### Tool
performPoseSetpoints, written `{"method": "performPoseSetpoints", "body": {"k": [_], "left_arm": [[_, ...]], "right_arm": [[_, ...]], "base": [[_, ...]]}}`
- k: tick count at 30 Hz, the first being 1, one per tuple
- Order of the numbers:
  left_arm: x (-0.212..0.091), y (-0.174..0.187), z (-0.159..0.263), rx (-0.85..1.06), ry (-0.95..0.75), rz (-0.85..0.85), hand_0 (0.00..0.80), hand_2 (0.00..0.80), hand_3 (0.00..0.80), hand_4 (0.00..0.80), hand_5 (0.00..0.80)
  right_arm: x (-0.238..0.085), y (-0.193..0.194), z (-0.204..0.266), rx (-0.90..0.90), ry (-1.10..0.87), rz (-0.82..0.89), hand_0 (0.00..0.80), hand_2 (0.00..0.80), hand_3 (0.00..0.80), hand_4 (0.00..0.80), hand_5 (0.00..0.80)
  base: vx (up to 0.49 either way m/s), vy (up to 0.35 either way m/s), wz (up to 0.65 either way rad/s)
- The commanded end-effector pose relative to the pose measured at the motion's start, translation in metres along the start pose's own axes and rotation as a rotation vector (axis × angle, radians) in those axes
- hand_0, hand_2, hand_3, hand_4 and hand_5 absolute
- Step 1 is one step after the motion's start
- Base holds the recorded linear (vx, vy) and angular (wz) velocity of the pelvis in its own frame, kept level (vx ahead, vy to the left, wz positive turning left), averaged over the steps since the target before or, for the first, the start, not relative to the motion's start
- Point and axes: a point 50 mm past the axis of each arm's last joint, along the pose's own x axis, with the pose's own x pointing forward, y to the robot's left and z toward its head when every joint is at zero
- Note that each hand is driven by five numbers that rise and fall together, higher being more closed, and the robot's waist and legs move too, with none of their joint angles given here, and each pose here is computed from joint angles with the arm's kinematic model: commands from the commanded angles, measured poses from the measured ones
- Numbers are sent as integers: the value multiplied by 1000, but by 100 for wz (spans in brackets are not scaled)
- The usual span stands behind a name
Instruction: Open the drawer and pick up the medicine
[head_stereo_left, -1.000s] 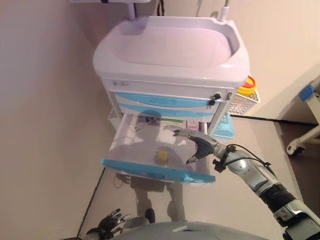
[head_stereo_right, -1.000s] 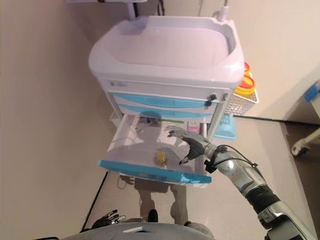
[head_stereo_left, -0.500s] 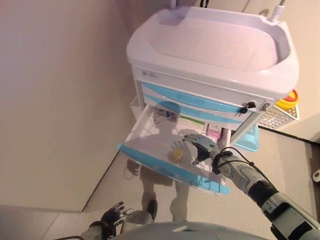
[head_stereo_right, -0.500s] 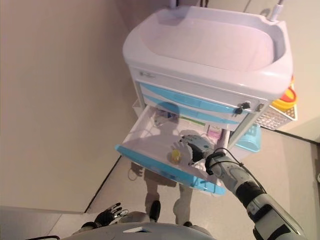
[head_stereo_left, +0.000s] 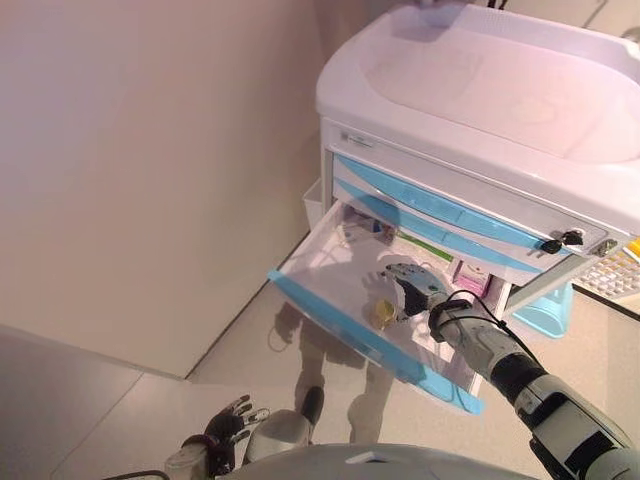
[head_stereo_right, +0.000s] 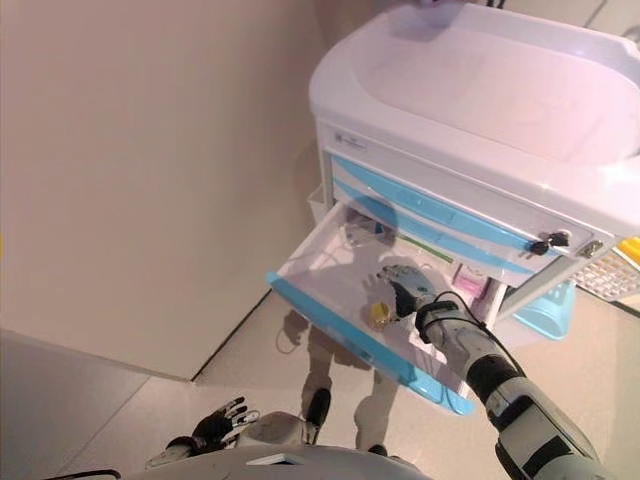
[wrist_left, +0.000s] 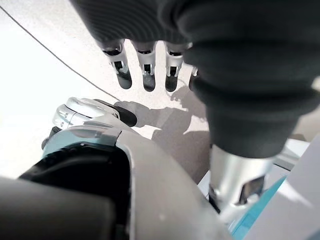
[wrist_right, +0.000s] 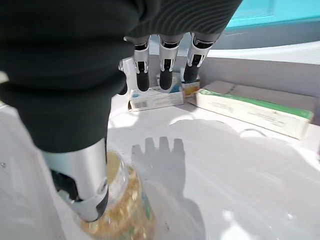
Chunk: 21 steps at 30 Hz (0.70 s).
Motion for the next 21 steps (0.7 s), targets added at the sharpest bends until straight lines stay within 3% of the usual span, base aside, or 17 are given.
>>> {"method": "performPoseSetpoints", "body": {"k": [1, 21], "left_arm": [[1, -4, -5, 82, 49, -38, 0, 0, 0, 0, 0], [1, 2, -2, 121, 44, -28, 0, 0, 0, 0, 0]], "right_arm": [[11, -17, 18, -87, -85, -35, 0, 0, 0, 0, 0], [14, 6, 29, -167, -96, 139, 0, 0, 0, 0, 0]], "base": [[16, -5, 13], [18, -26, 10]]}}
